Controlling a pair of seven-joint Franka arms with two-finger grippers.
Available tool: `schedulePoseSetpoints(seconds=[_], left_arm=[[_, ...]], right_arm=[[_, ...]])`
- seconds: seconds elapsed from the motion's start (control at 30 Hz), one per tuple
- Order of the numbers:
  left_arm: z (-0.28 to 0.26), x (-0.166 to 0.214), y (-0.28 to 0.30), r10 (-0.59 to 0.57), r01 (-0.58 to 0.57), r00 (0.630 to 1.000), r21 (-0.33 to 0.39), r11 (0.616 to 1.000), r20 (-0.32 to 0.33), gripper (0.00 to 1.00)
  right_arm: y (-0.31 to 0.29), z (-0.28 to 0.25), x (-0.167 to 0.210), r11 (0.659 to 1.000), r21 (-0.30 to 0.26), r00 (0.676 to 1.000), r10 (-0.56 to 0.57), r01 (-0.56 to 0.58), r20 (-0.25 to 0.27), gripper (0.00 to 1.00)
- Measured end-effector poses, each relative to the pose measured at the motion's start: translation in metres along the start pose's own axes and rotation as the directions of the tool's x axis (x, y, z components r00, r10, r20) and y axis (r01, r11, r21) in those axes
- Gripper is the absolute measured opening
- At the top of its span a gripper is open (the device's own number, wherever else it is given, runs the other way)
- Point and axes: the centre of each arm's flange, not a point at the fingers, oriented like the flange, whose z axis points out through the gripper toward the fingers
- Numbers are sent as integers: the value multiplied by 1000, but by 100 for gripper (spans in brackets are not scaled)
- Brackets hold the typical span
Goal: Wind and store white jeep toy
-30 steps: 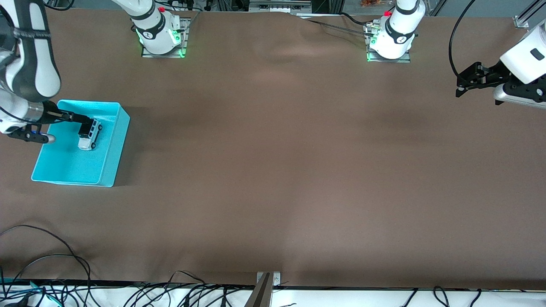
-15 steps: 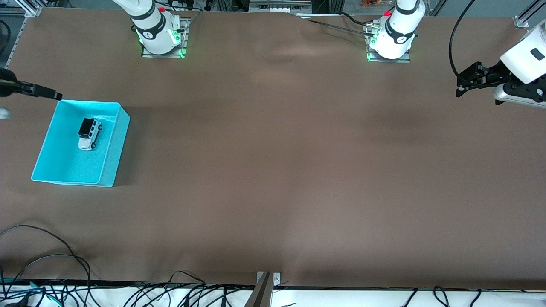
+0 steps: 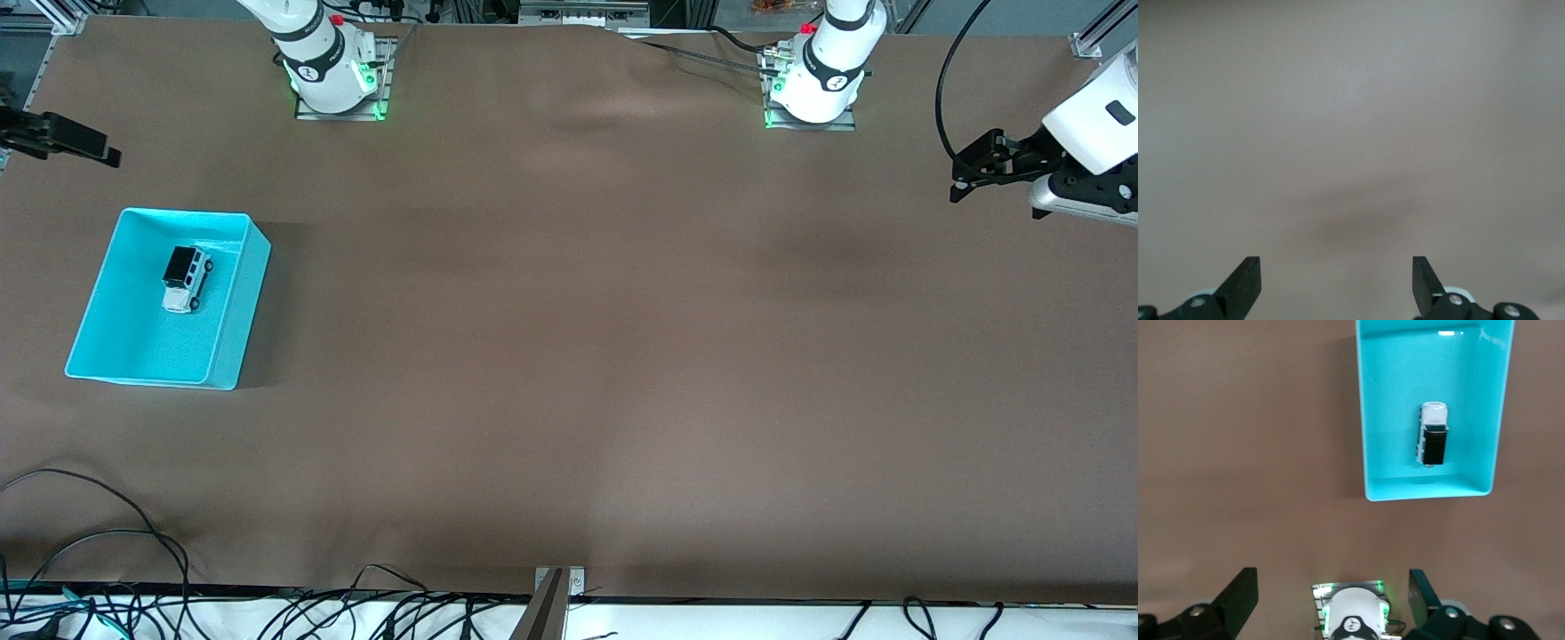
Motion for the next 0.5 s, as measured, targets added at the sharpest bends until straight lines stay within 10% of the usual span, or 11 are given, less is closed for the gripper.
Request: schedulePoseSetpoints(seconds=[0.5], left_arm=[[0,0,0,1,-1,1000,0,1000,0,100]], right_arm=[[-53,0,7,1000,-15,997,-4,3,-74,100]])
